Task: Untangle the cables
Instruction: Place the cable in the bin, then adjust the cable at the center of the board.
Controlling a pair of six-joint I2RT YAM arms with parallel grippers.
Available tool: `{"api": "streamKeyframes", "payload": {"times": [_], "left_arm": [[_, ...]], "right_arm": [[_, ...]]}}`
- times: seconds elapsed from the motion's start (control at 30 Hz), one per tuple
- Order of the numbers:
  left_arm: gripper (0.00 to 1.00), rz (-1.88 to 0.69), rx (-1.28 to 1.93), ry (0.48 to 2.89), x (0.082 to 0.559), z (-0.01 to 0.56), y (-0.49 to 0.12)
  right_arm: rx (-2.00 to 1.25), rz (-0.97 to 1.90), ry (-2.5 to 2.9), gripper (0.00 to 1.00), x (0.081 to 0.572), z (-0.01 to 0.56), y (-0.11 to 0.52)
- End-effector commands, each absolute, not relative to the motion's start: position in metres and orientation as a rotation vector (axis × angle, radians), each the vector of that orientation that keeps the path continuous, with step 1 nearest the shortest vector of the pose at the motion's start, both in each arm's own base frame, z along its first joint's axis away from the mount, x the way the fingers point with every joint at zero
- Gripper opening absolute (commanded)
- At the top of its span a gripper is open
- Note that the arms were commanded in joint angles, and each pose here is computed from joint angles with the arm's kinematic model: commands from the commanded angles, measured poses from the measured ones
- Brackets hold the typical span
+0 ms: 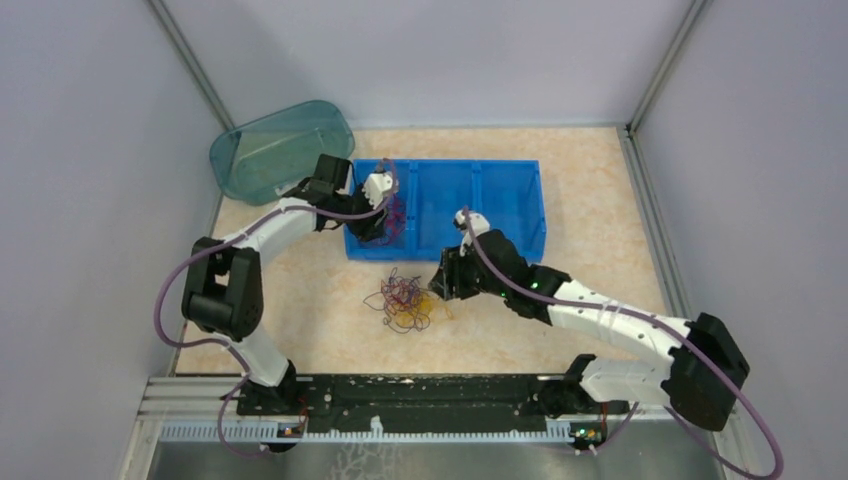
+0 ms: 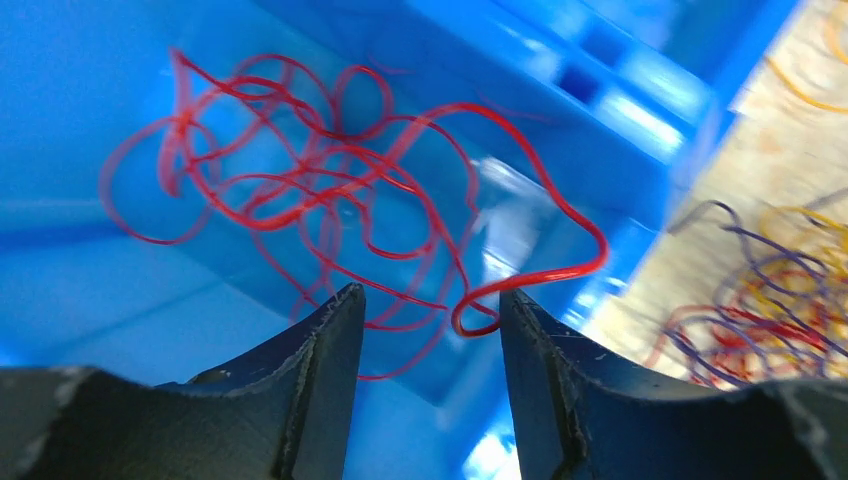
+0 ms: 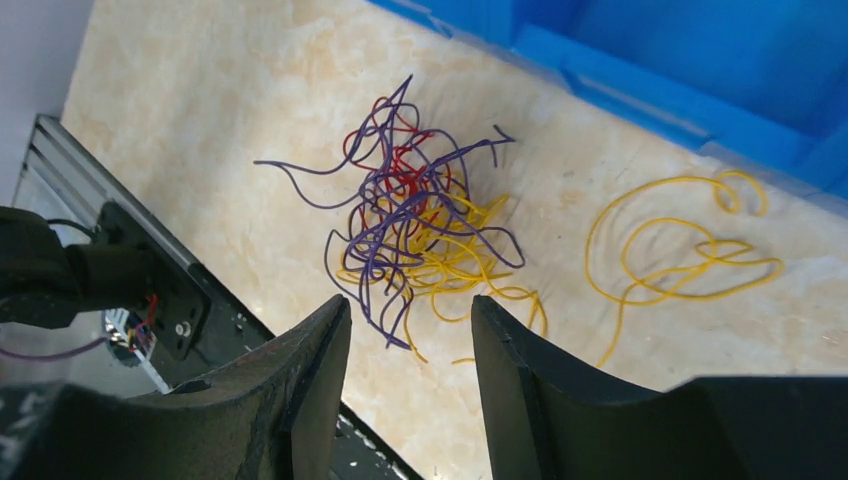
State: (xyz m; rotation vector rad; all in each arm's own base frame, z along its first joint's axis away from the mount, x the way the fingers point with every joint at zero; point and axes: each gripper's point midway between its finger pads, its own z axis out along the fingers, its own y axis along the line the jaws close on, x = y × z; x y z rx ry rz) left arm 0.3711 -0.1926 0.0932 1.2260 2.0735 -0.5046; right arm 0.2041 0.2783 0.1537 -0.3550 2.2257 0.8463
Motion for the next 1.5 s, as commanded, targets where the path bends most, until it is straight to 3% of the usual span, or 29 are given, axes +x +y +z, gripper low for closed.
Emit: {"api": "streamKeyframes", "payload": {"times": [0.0, 0.13, 0.27, 0.53, 0.67, 0.87, 0.9, 1.03, 1.13, 1.3, 1.47], "left_arm": [[0.59, -0.298, 1.097, 1.997, 0.422, 0.102, -0.186], [0.61, -0.257, 0.989, 1.992, 0.439, 0.115, -0.184], [0.7, -0.436, 0.982, 2.029, 0.415, 0.143, -0.199], [1.0, -0.593, 1.11, 1.904, 0.351, 0.21, -0.205], [1.0, -0.621, 1.175, 1.846, 0.32, 0.234, -0.2], [1.0, -0.708, 1.318, 1.86, 0.271, 0.211, -0.193], [1.0, -0.716, 1.342, 1.878, 0.264, 0.201, -0.19], [1.0, -0.711, 1.391, 1.945, 0.248, 0.165, -0.179], [1.0, -0.71, 1.376, 1.948, 0.248, 0.155, -0.175], [1.0, -0.675, 1.284, 1.95, 0.265, 0.15, -0.161], [1.0, -0.686, 1.194, 1.97, 0.272, 0.148, -0.145]], "right_arm": [[-0.397, 0.875, 2.113, 0.49, 0.211, 0.161, 0.313], [-0.433, 0.846, 2.162, 0.49, 0.207, 0.13, 0.328], [-0.442, 0.854, 2.188, 0.43, 0.201, 0.109, 0.334], [-0.385, 0.813, 2.272, 0.13, 0.175, 0.071, 0.305], [-0.281, 0.818, 2.268, 0.03, 0.162, 0.066, 0.276], [-0.174, 0.752, 2.293, 0.02, 0.15, 0.064, 0.234], [-0.173, 0.754, 2.275, 0.05, 0.151, 0.073, 0.232], [-0.187, 0.778, 2.135, 0.36, 0.167, 0.128, 0.24], [-0.234, 0.775, 2.096, 0.5, 0.182, 0.15, 0.263], [-0.361, 0.781, 2.106, 0.6, 0.2, 0.152, 0.314], [-0.447, 0.723, 2.166, 0.62, 0.213, 0.13, 0.342]]}}
